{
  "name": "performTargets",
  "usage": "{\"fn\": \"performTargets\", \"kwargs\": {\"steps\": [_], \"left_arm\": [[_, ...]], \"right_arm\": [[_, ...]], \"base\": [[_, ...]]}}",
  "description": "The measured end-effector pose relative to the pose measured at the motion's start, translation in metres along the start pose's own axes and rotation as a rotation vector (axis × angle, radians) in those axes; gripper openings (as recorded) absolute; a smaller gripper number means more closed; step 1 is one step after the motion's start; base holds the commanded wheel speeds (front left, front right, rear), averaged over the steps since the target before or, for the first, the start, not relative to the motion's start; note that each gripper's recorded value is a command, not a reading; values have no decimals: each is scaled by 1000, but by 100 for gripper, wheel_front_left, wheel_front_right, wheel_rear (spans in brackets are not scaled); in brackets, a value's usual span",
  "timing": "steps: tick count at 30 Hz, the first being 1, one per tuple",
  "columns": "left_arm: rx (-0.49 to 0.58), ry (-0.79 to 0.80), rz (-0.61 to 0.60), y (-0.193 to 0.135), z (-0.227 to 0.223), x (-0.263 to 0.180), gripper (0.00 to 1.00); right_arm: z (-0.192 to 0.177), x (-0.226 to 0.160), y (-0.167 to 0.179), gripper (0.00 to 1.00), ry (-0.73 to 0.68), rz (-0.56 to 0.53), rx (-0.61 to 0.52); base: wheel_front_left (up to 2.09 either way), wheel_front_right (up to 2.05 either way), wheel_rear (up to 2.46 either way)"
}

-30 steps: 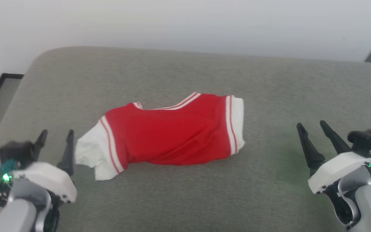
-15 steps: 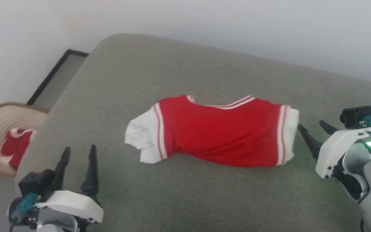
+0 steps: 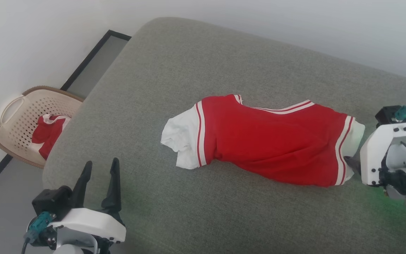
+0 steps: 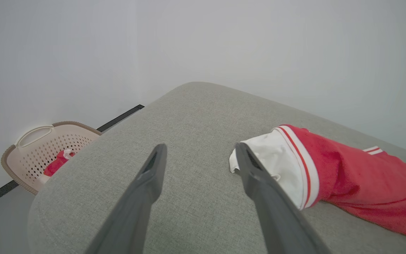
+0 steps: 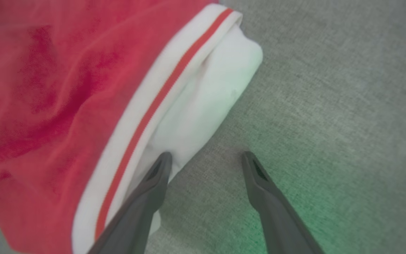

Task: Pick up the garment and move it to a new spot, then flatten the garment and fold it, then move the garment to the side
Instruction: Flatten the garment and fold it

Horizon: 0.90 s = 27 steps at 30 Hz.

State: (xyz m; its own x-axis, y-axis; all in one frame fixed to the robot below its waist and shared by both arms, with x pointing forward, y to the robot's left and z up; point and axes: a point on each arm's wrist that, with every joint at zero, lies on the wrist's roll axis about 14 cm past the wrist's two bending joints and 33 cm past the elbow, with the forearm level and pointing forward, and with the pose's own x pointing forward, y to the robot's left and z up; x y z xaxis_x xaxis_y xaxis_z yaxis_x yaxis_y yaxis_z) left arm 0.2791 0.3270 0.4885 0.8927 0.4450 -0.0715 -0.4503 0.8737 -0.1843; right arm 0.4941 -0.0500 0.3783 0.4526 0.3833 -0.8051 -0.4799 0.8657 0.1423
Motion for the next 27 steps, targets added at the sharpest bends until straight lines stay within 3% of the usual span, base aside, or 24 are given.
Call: {"fn": "performTargets", "kwargs": {"steps": [1,2,3,12,27], "left_arm": [[-1,-6,2,0,1,0,100],[0,-8,2,1,2,1,100],[-2,-11,1,0,2,1,100],[7,-39,-23,-4,7,7,100],[5,-74,-115,-30,14,26,100]], "right_arm": [[-1,1,1,97,23,2,-2],[-1,2,3,34,40,3,-15],[-2,2,3,0,49,-1,-29],[8,-13,2,0,16,-3,-56],[23,-100,-67,0,-133,-137,-21]], "base": [[0,0,0],[0,0,0],[0,0,0],[0,0,0],[0,0,0]]}}
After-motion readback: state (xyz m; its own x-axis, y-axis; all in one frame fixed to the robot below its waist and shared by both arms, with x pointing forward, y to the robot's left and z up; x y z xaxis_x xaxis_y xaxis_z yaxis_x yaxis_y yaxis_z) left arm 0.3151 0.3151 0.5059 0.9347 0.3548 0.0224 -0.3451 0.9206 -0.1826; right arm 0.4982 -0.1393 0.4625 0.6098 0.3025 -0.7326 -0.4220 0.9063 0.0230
